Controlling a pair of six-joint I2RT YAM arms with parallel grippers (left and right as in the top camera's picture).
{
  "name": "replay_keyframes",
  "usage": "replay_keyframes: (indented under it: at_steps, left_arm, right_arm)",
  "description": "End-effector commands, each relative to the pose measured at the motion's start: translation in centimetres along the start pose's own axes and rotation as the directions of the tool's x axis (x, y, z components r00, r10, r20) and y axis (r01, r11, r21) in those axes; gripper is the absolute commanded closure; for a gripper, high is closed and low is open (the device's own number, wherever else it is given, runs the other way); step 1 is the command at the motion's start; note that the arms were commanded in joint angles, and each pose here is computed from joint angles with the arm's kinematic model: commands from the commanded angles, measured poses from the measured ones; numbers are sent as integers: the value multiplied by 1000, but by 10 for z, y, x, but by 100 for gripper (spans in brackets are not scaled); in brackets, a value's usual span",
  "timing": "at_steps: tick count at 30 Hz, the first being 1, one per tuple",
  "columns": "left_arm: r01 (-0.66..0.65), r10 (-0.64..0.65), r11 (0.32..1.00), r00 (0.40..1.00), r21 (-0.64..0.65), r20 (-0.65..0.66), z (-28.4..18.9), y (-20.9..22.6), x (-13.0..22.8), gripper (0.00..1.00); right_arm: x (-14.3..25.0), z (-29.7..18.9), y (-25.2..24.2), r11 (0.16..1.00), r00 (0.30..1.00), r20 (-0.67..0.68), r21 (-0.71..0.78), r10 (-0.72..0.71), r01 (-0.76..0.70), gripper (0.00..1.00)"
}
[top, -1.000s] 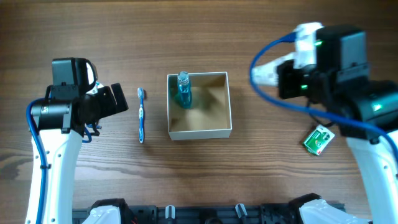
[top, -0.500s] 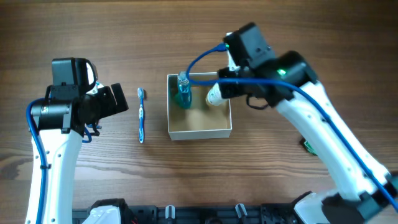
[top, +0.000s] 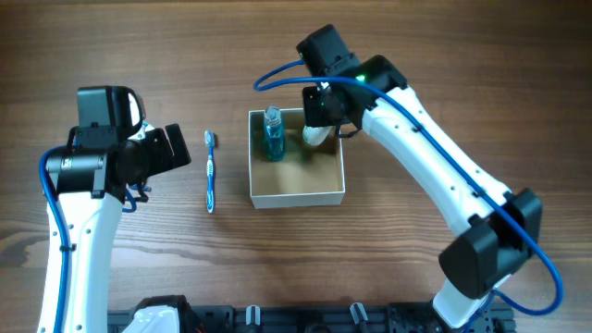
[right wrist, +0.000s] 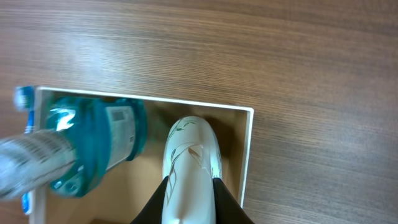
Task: Pack container
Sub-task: 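Lower the tube upright into the box and open the right gripper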
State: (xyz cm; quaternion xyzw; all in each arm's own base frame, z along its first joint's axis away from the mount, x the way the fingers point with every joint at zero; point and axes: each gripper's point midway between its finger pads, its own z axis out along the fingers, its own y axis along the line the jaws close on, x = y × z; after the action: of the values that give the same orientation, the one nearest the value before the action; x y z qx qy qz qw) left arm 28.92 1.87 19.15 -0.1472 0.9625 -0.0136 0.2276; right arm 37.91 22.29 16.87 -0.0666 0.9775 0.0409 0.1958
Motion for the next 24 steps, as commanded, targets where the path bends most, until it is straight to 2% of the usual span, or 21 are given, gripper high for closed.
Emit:
replay_keyframes:
  at_steps: [1,6,8,10,13,24]
  left_arm:
    - [-6,6,1000,1000,20,11,-4,-3,-5,0]
    - [-6,6,1000,1000,20,11,-4,-3,-5,0]
    - [-6,6,1000,1000,20,11,-4,-3,-5,0]
    - [-6,6,1000,1000,20,11,-4,-3,-5,0]
    - [-6,6,1000,1000,20,11,-4,-3,-5,0]
    - [-6,6,1000,1000,20,11,-4,-3,-5,0]
  right_arm:
    - [-15,0,-6,996,997,51,50,65,-68,96]
    - [-14,8,-5,996,997,40,53,63,-65,96]
    - [-13,10,-4,997,998,35,54,53,-55,82]
    - [-14,10,-4,998,999,36,51,38,-40,62]
    - [-15,10,-3,998,999,40,49,28,-30,52]
    - [-13,6,-4,999,999,33,47,2,-4,48]
